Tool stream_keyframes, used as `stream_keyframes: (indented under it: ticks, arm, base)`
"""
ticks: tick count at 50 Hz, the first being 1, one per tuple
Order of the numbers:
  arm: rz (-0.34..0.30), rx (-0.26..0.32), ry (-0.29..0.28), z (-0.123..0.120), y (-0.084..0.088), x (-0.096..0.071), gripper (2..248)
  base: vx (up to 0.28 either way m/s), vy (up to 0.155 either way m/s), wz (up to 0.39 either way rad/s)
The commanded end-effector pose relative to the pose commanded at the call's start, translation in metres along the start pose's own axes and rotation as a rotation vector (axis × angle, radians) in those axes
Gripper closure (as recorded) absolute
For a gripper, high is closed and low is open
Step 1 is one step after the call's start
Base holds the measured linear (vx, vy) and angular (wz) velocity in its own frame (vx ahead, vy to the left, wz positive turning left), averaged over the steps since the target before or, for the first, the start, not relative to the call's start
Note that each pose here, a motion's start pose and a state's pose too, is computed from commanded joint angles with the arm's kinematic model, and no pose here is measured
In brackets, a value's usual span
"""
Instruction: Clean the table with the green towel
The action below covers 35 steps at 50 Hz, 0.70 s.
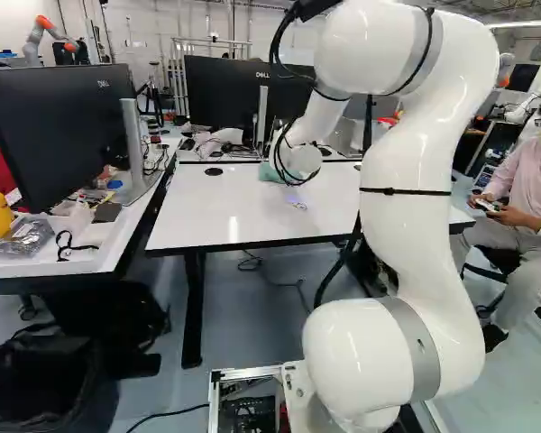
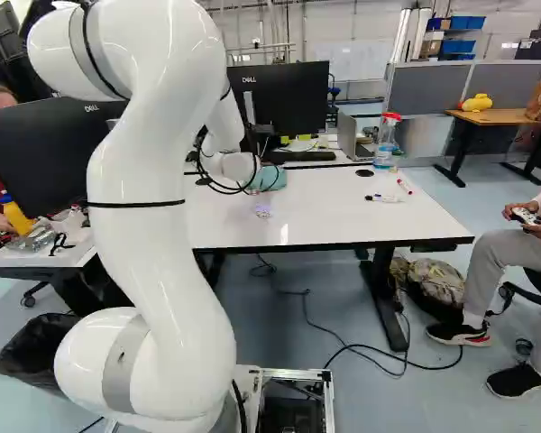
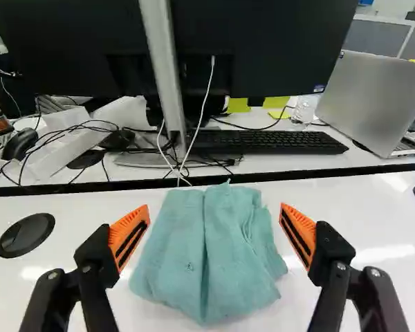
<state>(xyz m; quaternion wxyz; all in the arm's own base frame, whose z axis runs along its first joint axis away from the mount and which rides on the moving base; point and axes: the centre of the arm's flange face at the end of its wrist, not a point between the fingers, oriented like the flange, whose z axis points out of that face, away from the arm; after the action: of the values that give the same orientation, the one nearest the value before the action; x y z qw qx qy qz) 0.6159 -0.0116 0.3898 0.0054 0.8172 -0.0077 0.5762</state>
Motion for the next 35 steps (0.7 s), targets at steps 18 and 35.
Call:
stream_keyframes:
  ticks: [18,35]
  arm:
    - [0.007,-0.005,-0.067,0.028,0.0,-0.002,3]
    - [0.016,-0.009,-0.13,0.052,0.0,-0.005,3]
  base:
    - [0.0,0.0,0.0]
    - [0.0,0.0,0.0]
